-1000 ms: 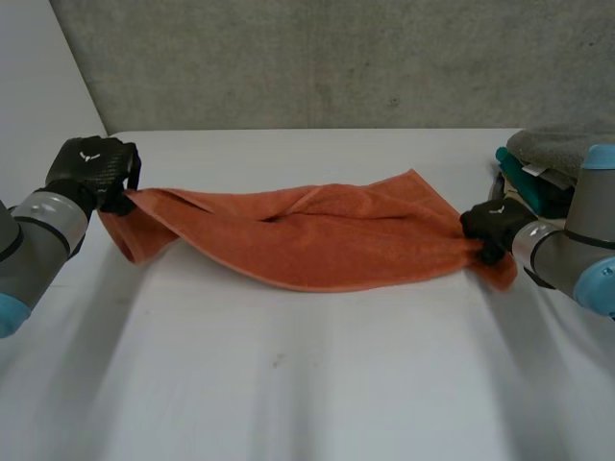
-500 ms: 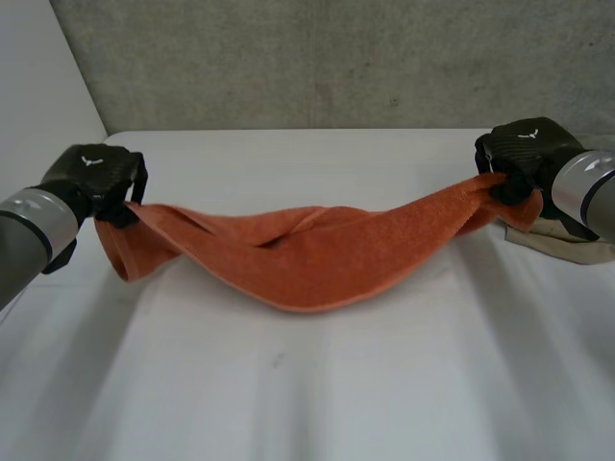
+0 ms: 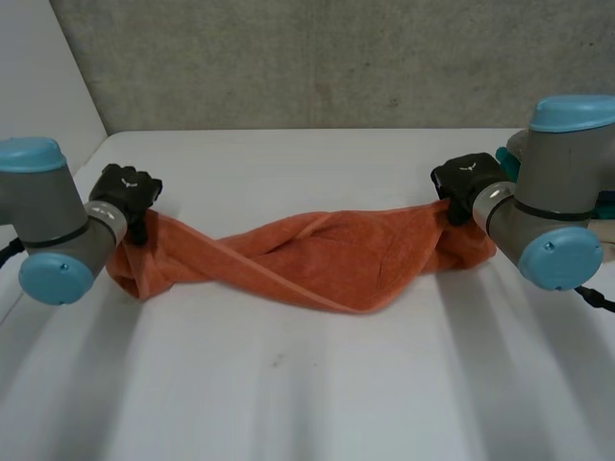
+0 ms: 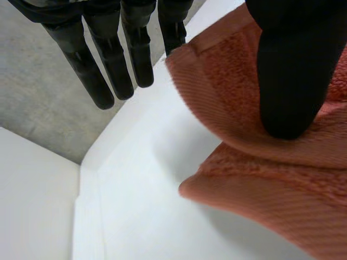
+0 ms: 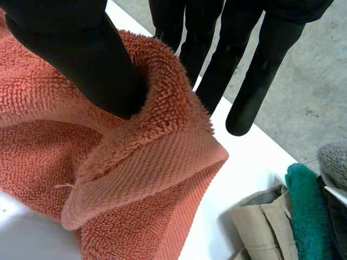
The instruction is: Fold the laundry.
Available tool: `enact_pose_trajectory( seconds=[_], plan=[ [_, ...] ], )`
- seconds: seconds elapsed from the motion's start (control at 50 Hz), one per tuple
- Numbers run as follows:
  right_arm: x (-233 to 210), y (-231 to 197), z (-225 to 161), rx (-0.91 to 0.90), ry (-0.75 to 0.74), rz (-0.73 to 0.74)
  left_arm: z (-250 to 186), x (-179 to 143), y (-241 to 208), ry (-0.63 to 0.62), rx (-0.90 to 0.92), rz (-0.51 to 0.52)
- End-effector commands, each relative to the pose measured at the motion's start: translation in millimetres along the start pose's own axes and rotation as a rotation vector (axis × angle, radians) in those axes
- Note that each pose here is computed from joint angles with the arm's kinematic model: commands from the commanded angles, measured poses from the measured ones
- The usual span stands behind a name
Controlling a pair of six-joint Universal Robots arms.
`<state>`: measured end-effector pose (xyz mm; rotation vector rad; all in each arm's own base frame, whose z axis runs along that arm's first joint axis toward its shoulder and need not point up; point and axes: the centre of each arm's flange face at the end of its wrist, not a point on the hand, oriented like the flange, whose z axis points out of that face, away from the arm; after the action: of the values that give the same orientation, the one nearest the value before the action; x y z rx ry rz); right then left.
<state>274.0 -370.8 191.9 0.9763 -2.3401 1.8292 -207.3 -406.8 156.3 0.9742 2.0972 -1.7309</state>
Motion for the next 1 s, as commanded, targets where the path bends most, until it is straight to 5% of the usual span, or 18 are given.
enact_pose_trajectory(
  seconds=[0.02, 0.26, 0.8, 0.9, 1.0],
  plan=[
    [2, -6, -9, 0.043, 0.002, -0.010, -21, -15, -10, -0.016, 0.032, -0.009],
    [1, 5, -17, 0.023, -0.021, -0.038, -28, 3, -3, 0.112, 0.157, -0.023],
    [7, 12, -20, -0.002, -0.007, -0.042, -39, 16, -12, 0.165, 0.171, 0.020],
    [30, -21, -41, 0.056, 0.065, -0.078, -94, -16, -89, 0.149, 0.386, 0.064],
    [66, -66, -83, 0.121, 0.160, -0.152, -174, -70, -163, 0.027, 0.596, -0.036]
  ],
)
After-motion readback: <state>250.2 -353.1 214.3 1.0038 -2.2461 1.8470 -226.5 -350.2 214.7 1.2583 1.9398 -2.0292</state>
